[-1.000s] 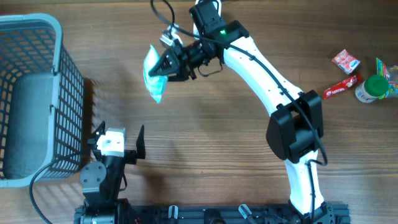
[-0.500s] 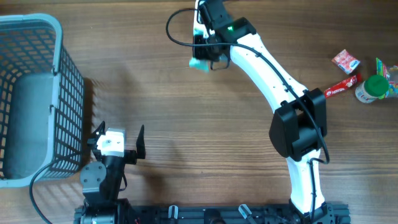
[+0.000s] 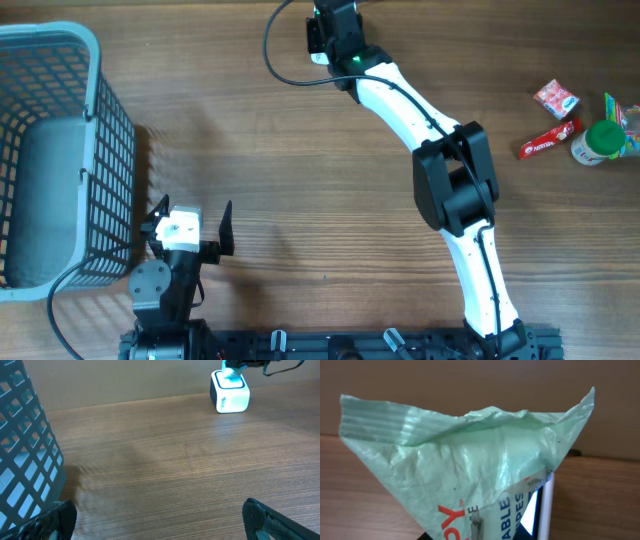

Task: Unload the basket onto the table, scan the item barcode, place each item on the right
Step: 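Lift the wipes pack and hold it in front of the scanner, then carry the wipes pack right and drop it on the pile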

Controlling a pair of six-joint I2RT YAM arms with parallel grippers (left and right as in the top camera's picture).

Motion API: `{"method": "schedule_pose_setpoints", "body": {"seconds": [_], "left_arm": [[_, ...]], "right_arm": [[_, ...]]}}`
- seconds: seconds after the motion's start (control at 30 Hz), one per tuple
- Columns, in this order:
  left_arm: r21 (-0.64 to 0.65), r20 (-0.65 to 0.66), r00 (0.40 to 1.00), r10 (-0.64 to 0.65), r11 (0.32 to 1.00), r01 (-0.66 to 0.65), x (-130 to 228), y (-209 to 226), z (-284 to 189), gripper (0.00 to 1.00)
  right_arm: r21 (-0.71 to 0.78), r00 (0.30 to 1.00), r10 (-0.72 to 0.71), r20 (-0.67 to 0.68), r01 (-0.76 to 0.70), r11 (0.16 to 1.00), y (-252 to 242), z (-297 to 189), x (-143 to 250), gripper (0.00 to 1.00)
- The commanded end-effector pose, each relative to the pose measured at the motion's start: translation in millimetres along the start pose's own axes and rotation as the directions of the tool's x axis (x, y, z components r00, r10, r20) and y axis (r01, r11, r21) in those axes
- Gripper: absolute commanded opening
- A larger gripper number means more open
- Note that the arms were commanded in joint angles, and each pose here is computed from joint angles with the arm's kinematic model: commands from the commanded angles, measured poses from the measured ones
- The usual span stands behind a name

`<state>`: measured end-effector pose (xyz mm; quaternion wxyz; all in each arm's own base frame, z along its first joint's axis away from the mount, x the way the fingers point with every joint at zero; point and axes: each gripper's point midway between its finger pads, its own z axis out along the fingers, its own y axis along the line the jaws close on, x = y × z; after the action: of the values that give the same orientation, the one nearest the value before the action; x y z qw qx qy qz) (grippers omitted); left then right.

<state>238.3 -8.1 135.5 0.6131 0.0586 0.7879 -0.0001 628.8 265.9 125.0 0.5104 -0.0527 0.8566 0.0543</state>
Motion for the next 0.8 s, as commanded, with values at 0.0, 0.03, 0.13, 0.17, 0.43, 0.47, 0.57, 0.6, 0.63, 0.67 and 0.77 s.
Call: {"method": "schedule_pose_setpoints", "body": {"seconds": [0.0,0.03,0.13,0.17,0.43,0.47,0.57,0.6,0.63,0.67,0.77], "left_arm": [[0.013,0.004,1.000,0.014,1.000,-0.014,0.3,-2.8,0.2,1.00],[0.013,0.004,1.000,0.014,1.000,-0.014,0.3,-2.8,0.2,1.00],[0.013,0.004,1.000,0.014,1.000,-0.014,0.3,-2.8,0.2,1.00],[0.013,0.004,1.000,0.014,1.000,-0.014,0.3,-2.8,0.2,1.00],[0.013,0.004,1.000,0.014,1.000,-0.014,0.3,-2.8,0.2,1.00],[0.013,0.004,1.000,0.014,1.000,-0.014,0.3,-2.8,0.2,1.00],[0.013,0.004,1.000,0.014,1.000,-0.014,0.3,-2.8,0.2,1.00],[0.013,0.004,1.000,0.014,1.000,-0.014,0.3,-2.8,0.2,1.00],[0.013,0.004,1.000,0.014,1.000,-0.014,0.3,-2.8,0.2,1.00],[0.013,0.004,1.000,0.014,1.000,-0.014,0.3,-2.8,0.2,1.00],[0.013,0.004,1.000,0.014,1.000,-0.014,0.3,-2.8,0.2,1.00]], "right_arm": [[0.048,0.997,-0.045,0.064,0.042,0.998,-14.1,0.6,-23.7,0.05],[0.053,0.996,-0.063,0.068,0.059,0.997,-14.1,-0.2,-26.3,0.05],[0.111,0.997,-0.070,0.042,0.064,0.992,-24.2,-1.2,-21.0,0.04],[0.126,0.998,-0.057,0.009,0.055,0.990,-27.7,-3.5,-16.5,0.05],[0.321,0.951,0.197,-0.237,-0.115,0.940,-117.0,-100.8,-27.1,0.04],[0.353,0.939,0.221,-0.266,-0.118,0.928,-132.4,-119.3,-27.8,0.04],[0.459,0.910,0.258,-0.324,-0.088,0.884,-182.8,-155.3,-23.0,0.04],[0.508,0.900,0.276,-0.337,-0.072,0.858,-204.4,-163.6,-18.5,0.05],[0.585,0.884,0.312,-0.349,-0.054,0.809,-243.1,-174.8,-10.5,0.04],[0.620,0.876,0.334,-0.347,-0.053,0.783,-265.0,-177.7,-5.6,0.04],[0.691,0.860,0.430,-0.274,-0.135,0.710,-338.1,-174.7,7.3,0.04]]}}
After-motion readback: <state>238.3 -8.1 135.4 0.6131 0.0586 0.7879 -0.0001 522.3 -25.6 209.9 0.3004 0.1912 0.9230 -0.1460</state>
